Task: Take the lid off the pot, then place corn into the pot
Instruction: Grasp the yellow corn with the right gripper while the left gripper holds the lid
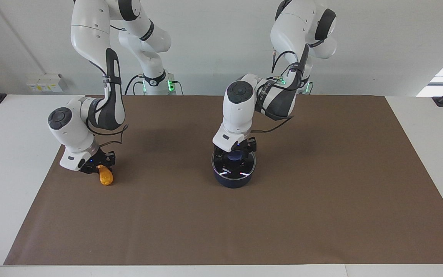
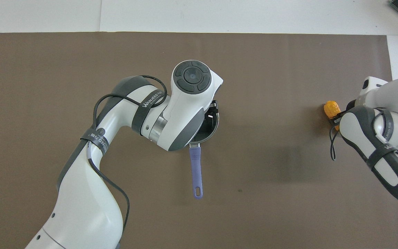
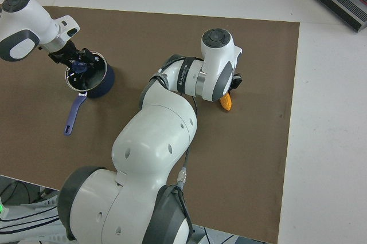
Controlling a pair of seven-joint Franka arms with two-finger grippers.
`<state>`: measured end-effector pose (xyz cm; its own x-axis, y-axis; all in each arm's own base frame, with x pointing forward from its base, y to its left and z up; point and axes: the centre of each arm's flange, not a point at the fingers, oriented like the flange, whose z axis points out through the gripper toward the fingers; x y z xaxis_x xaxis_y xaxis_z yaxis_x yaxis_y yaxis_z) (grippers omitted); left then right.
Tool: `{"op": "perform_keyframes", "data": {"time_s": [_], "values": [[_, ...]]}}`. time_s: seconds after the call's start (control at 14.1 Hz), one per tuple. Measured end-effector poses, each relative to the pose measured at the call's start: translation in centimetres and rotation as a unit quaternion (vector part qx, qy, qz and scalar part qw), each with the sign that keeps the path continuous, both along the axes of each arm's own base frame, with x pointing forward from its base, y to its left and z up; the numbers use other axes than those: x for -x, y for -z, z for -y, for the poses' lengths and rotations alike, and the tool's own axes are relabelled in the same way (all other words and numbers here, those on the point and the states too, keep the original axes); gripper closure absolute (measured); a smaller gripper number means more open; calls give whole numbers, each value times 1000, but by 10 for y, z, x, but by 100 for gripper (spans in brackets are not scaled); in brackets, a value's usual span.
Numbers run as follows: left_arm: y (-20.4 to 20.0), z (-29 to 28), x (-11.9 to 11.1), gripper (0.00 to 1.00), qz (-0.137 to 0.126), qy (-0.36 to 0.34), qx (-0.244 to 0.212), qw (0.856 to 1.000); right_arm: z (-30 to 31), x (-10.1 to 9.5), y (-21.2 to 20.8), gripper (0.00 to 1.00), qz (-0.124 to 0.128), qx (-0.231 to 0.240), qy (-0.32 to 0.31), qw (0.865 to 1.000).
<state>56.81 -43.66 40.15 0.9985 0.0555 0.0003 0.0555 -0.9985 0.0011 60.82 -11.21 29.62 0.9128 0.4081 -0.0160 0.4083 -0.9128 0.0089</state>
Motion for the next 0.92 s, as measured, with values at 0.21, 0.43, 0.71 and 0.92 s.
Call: {"op": "perform_keyframes", "data": {"time_s": [0.21, 0.43, 0.71, 0.92], "values": [[-1, 1, 1, 2, 0, -3, 1, 1000, -6, -6, -11, 61, 8, 0, 36, 999], [-2, 1, 3, 4, -1, -5, 1, 1000, -18, -15, -32, 61, 12, 0, 53, 999], [1, -1, 7, 30, -5, -8, -2, 1000, -19, -18, -42, 61, 17, 0, 56, 998], [2, -2, 8, 47, -7, -11, -3, 1000, -19, -19, -44, 61, 20, 0, 64, 998]]}}
